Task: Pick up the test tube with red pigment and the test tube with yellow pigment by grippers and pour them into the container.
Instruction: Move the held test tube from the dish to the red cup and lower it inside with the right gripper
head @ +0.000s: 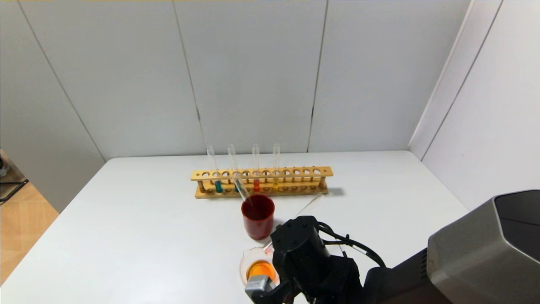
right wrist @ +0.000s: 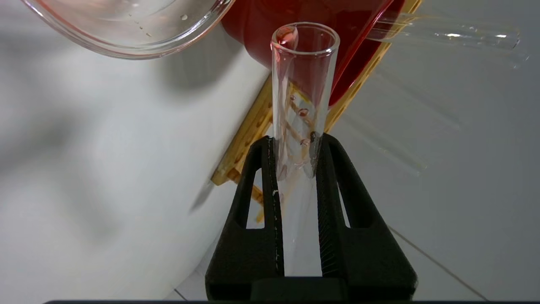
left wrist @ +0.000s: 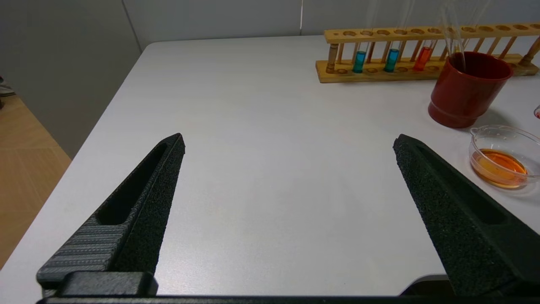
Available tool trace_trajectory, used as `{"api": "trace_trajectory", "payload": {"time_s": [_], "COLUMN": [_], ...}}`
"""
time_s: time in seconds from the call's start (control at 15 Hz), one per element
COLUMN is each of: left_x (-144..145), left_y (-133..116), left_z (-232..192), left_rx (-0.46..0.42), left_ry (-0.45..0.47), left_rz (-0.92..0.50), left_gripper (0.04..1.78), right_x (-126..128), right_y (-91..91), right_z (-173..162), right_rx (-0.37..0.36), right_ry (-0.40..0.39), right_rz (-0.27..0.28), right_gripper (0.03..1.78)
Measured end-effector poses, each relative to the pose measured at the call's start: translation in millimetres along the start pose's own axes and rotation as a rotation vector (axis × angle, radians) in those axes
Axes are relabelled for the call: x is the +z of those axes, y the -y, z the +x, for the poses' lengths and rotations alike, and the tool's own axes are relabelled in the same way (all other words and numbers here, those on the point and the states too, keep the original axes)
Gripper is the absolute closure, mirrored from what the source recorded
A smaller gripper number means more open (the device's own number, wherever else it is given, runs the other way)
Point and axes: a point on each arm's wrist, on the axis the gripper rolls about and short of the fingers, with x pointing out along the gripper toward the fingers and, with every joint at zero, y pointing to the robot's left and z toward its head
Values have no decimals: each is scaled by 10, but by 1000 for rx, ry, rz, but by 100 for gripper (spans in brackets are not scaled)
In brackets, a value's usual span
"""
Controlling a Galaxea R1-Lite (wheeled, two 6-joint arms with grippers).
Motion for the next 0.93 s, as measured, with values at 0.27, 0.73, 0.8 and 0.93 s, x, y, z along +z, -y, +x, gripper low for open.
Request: {"api": "trace_trajectory", "payload": {"time_s": [0.27, 0.73, 0.8, 0.93], "left_x": [0, 0, 0, 0], "left_y": [0, 0, 0, 0], "left_z": [0, 0, 0, 0], "left_rx": [0, 0, 0, 0], "left_ry": [0, 0, 0, 0], "left_rz": [0, 0, 0, 0], "left_gripper": [7, 7, 7, 7], "right_x": [7, 23, 37, 91], "right_y": [22, 54, 82, 198], "right_z": [-1, 8, -2, -38], "right_rx": [-7, -44, -69, -141], "right_ry": [-8, -11, -4, 26], "right_rz": [-32, 39, 87, 216], "right_gripper": [149, 149, 149, 149]}}
